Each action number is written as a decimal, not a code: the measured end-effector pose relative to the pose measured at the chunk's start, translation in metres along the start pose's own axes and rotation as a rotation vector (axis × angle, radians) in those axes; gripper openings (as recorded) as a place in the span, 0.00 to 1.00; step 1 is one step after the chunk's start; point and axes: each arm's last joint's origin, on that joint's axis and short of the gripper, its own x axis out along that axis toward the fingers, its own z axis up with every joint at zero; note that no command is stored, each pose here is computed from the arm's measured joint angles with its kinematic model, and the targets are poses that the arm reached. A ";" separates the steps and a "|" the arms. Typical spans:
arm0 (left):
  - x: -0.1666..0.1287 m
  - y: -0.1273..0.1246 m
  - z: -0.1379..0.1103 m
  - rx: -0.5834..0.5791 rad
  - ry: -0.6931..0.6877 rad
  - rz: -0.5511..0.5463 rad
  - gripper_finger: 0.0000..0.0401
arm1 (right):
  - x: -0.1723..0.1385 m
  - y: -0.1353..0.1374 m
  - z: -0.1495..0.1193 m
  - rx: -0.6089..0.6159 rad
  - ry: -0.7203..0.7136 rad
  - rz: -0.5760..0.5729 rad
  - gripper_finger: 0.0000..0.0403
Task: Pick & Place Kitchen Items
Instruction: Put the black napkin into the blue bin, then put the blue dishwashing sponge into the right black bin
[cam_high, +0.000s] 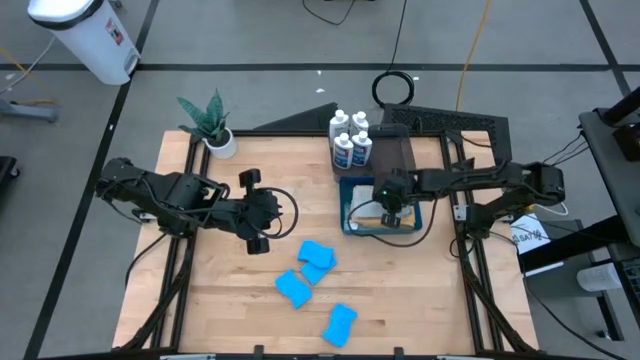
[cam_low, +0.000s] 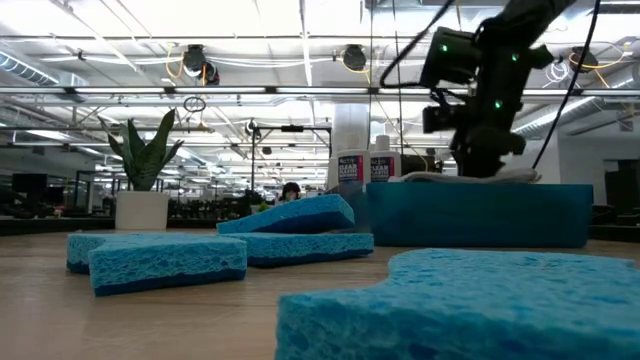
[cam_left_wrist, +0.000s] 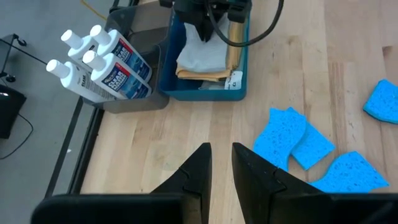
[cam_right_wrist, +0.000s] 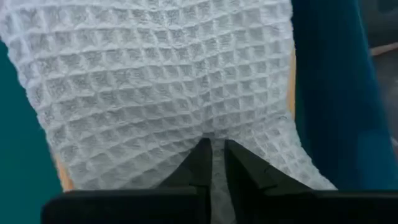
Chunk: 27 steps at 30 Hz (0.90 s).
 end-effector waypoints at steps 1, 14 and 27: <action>0.000 0.000 0.000 -0.003 0.000 0.000 0.17 | 0.002 -0.001 -0.002 0.002 0.002 -0.002 0.08; 0.004 0.000 0.001 -0.033 0.009 0.005 0.17 | -0.046 0.003 0.014 -0.031 -0.236 0.019 0.21; 0.143 -0.064 -0.076 0.265 0.137 -0.062 0.56 | -0.130 0.046 0.027 -0.107 -0.877 0.213 0.75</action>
